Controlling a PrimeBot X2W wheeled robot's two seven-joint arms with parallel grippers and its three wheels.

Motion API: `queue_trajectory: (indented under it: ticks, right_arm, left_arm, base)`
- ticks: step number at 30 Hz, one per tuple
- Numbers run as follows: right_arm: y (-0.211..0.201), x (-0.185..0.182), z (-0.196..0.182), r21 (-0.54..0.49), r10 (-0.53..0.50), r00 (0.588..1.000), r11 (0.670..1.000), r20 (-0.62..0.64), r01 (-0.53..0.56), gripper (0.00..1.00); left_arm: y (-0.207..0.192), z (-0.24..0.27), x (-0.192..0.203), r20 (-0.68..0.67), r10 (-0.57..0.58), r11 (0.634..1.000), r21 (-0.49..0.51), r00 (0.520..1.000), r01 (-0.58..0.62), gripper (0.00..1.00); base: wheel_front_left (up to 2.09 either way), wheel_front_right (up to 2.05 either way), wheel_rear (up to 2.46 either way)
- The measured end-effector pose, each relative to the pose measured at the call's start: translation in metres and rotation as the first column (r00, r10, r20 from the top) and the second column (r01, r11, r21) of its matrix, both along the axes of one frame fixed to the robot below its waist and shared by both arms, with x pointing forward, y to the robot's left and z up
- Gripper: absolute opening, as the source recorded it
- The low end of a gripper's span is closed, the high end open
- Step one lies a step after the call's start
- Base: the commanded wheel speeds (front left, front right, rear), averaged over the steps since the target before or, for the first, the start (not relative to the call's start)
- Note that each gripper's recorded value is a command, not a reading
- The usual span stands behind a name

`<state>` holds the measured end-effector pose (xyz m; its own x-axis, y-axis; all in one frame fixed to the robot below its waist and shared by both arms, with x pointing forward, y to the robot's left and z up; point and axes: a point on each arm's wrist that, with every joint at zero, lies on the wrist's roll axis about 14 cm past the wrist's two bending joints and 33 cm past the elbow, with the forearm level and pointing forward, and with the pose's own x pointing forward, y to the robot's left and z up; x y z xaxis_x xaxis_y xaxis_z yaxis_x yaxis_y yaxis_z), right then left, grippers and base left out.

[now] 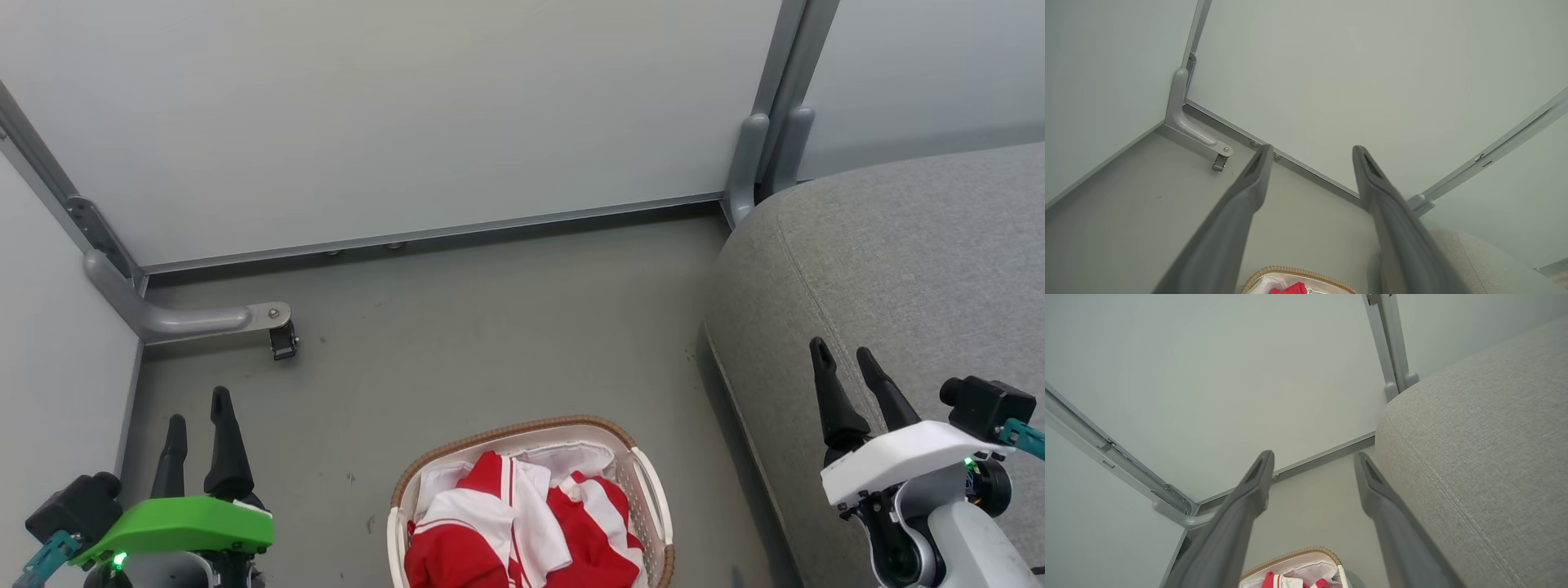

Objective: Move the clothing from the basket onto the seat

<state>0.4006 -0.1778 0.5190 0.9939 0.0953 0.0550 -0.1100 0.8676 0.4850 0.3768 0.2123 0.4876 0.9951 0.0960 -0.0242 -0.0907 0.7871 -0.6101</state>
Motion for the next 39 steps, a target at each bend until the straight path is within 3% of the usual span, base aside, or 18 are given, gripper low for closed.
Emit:
queue_trajectory:
  ticks: [17, 39]
  right_arm:
    - [0.011, -0.002, -0.008, -0.182, 0.044, 0.999, 0.982, 0.009, -0.042, 1.00]
    - [0.021, -0.011, -0.021, -0.331, 0.079, 0.997, 0.941, 0.005, -0.073, 1.00]
  left_arm:
    - [-0.010, -0.007, -0.003, -0.032, -0.059, 0.963, 0.261, 0.998, 0.066, 1.00]
    - [-0.020, -0.019, -0.013, -0.070, -0.104, 0.888, 0.444, 0.992, 0.124, 1.00]
  base:
    - [0.00, 0.00, 0.00]
    - [0.00, 0.00, 0.00]
